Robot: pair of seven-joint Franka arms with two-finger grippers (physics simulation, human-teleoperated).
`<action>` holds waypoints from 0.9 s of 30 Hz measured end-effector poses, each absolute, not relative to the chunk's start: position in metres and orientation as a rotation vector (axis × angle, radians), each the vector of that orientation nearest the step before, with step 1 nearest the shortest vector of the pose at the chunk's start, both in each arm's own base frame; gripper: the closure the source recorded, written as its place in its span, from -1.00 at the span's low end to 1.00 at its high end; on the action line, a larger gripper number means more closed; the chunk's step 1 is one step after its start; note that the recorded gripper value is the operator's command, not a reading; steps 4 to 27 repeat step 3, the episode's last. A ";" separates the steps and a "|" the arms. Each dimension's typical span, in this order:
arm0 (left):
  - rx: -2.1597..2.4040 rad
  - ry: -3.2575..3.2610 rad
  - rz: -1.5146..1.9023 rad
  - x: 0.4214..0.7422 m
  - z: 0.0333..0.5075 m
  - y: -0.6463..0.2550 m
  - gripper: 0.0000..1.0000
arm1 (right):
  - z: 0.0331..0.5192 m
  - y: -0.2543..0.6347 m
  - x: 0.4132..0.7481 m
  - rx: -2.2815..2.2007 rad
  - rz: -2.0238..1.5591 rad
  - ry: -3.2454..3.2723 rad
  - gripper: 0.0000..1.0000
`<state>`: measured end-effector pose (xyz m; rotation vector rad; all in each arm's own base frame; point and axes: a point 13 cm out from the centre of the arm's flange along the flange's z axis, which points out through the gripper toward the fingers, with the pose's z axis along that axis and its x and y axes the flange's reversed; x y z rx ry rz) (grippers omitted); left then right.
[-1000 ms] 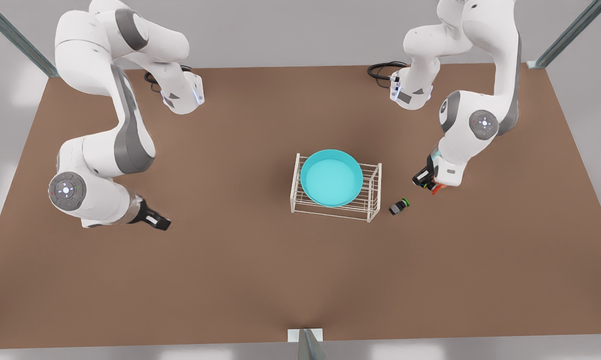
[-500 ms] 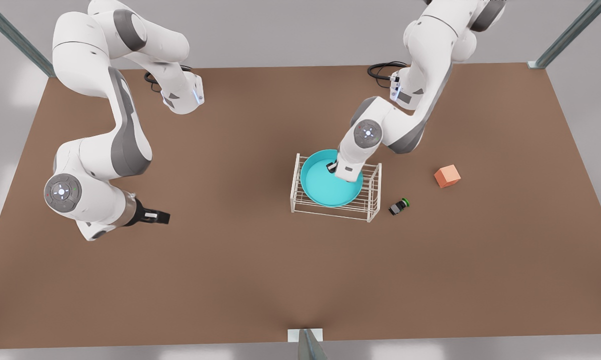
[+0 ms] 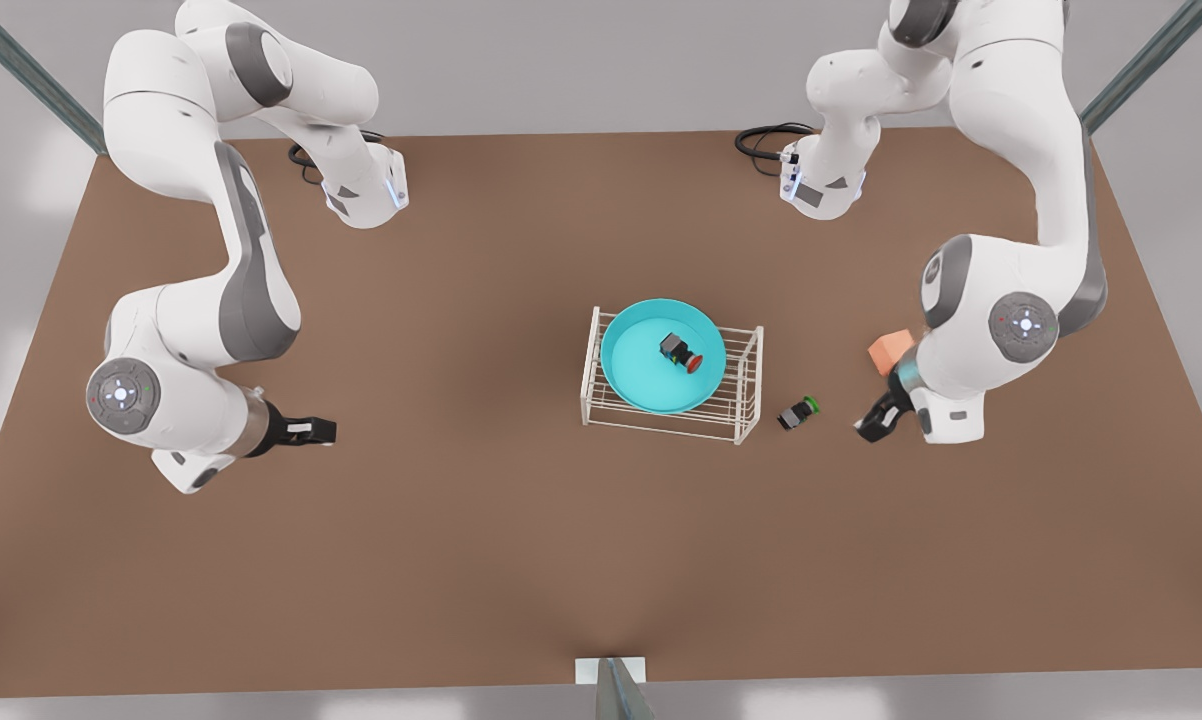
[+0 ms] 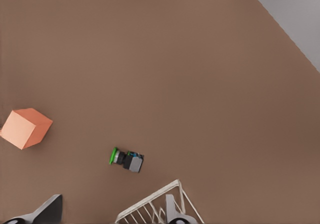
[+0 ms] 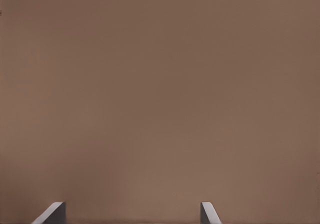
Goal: Place the plate on the shelf with right arm and place the red button switch in the plate with left arm
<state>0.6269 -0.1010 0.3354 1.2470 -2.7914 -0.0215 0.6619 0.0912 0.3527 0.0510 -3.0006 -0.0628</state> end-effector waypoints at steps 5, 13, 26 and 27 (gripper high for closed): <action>1.110 -2.831 -0.076 0.627 0.326 -0.082 -1.00 | 0.325 0.087 0.648 0.072 -0.063 -2.903 -1.00; 1.110 -2.831 -0.076 0.627 0.326 -0.082 -1.00 | 0.325 0.087 0.648 0.072 -0.063 -2.903 -1.00; 1.110 -2.831 -0.076 0.627 0.326 -0.082 -1.00 | 0.325 0.087 0.648 0.072 -0.063 -2.903 -1.00; 1.110 -2.831 -0.076 0.627 0.326 -0.082 -1.00 | 0.325 0.087 0.648 0.072 -0.063 -2.903 -1.00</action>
